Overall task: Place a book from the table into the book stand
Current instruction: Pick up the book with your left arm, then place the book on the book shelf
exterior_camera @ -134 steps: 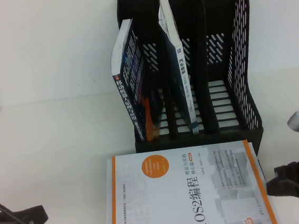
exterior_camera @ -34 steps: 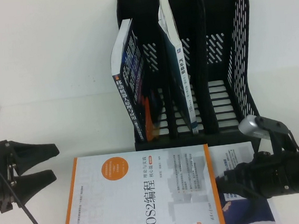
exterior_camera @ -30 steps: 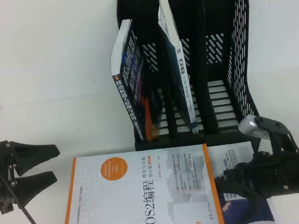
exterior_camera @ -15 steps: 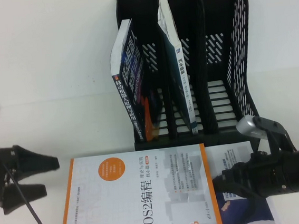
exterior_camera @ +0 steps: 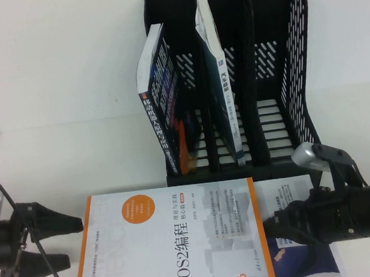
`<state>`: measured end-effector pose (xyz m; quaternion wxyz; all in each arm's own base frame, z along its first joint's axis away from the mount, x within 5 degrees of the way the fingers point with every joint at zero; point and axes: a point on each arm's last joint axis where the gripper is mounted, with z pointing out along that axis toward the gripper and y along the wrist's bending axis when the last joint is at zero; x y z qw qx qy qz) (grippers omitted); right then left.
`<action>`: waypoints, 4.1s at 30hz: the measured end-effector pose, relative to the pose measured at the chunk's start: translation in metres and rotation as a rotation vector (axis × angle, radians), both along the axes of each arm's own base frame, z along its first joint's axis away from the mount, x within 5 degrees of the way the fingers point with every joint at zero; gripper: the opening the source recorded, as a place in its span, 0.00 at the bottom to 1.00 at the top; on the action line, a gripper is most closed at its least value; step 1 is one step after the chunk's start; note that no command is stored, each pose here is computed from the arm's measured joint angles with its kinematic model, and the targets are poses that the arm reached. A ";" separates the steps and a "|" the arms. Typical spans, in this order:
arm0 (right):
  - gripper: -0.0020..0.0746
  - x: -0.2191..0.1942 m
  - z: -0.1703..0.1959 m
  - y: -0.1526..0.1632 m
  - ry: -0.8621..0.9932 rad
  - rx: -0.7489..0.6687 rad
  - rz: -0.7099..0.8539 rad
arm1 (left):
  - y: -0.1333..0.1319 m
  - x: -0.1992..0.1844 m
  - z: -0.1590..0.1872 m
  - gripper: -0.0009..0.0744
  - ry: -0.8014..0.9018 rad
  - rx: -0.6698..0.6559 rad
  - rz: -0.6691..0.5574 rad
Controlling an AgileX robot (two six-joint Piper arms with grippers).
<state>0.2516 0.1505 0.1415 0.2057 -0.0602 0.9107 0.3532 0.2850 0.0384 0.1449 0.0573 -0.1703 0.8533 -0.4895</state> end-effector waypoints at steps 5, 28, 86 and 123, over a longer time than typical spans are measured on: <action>0.03 0.000 0.002 0.000 -0.005 0.002 0.000 | -0.002 0.004 -0.008 0.93 0.020 -0.030 0.024; 0.03 0.000 0.003 0.000 -0.008 0.014 0.009 | -0.073 0.010 -0.013 0.93 -0.034 -0.049 -0.191; 0.03 0.000 0.007 -0.005 -0.112 -0.082 0.098 | -0.074 -0.055 0.216 0.15 -0.530 0.285 -0.194; 0.03 -0.113 0.217 -0.141 -0.969 -0.429 -0.767 | -0.181 -0.022 0.377 0.15 -0.972 0.055 -0.261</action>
